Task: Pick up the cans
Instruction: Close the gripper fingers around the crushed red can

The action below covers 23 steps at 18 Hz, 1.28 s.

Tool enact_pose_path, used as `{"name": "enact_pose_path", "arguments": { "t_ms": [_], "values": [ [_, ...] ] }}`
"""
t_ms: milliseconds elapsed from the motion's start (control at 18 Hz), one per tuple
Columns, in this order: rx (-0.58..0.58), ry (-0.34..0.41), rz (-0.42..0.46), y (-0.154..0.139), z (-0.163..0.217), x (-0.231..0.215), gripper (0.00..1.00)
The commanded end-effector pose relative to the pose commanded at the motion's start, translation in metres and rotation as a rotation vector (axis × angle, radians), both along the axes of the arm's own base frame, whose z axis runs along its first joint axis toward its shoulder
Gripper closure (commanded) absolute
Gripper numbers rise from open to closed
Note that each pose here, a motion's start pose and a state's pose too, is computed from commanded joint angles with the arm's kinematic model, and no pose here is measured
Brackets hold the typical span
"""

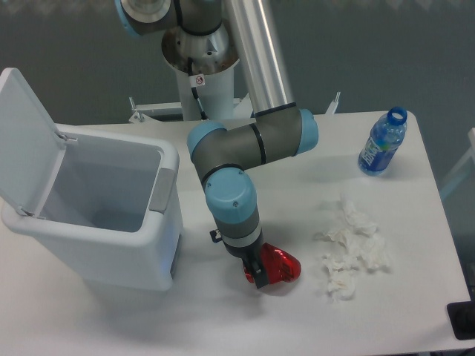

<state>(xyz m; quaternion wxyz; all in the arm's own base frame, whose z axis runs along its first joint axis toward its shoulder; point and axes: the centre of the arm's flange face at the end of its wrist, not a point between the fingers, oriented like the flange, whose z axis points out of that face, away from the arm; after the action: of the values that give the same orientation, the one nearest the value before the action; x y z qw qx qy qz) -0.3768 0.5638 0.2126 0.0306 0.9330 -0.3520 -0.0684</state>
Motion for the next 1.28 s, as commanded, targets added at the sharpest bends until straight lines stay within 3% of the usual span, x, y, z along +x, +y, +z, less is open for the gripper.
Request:
{"name": "enact_pose_path", "arguments": {
  "t_ms": [1278],
  "values": [
    [-0.04,0.011,0.009,0.002,-0.016,-0.001,0.0]
  ]
}}
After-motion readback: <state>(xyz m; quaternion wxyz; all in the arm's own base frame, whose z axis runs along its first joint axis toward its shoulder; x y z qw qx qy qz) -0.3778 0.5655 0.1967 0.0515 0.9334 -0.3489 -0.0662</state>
